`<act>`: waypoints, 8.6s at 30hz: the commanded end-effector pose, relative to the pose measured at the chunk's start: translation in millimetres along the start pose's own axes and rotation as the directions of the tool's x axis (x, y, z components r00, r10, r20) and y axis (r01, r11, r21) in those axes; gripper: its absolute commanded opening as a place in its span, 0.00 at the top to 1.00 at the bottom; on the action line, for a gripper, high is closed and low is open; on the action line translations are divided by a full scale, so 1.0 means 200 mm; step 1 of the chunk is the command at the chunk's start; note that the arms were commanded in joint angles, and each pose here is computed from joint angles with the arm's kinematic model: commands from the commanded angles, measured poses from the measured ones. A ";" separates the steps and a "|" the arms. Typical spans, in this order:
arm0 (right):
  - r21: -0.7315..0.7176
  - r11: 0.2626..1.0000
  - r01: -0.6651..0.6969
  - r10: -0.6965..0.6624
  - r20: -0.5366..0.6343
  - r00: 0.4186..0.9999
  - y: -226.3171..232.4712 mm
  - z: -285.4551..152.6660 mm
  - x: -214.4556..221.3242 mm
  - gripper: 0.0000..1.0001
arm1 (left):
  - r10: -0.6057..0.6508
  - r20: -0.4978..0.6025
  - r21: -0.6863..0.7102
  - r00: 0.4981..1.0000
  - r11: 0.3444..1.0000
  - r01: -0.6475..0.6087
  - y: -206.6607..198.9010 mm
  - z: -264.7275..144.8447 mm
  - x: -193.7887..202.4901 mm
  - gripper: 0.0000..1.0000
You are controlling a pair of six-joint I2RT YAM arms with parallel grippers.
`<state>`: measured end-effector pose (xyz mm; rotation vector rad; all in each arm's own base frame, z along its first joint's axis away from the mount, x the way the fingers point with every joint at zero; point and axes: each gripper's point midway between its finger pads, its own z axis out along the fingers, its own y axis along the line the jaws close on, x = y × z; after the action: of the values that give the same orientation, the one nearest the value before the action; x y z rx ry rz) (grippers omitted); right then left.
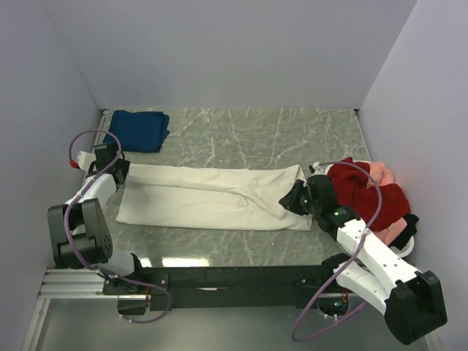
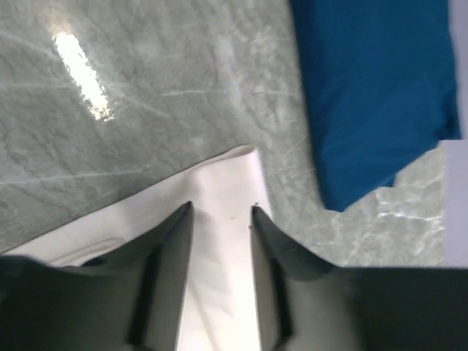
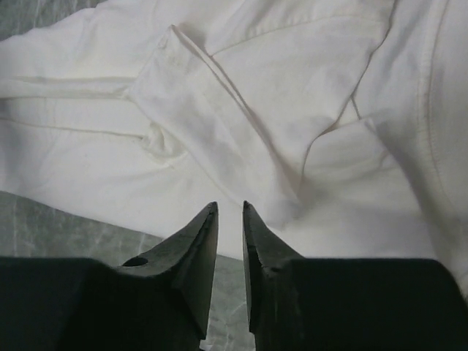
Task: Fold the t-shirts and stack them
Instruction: Fold the tshirt
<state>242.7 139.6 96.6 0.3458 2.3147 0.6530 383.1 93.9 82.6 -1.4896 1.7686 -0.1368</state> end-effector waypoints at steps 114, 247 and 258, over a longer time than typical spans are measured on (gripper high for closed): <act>0.199 0.971 -0.135 0.157 -0.099 0.983 -0.07 0.60 -0.13 0.50 | 0.567 -0.239 0.452 0.788 0.784 -0.427 0.14 -0.55 1.02 0.79; -0.200 0.969 0.146 -0.214 -0.381 0.899 0.55 0.27 0.69 0.39 | 0.688 0.095 0.666 0.720 0.494 -0.559 -1.59 -0.49 0.92 0.09; -0.231 0.965 0.126 -0.225 -0.477 0.850 0.56 0.16 1.07 0.44 | 0.577 0.009 0.553 0.817 0.677 -0.485 -0.99 -0.70 0.69 0.21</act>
<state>126.3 327.2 27.2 -0.1923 2.6805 0.9617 475.3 -155.8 224.7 -0.4149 2.0320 -0.4368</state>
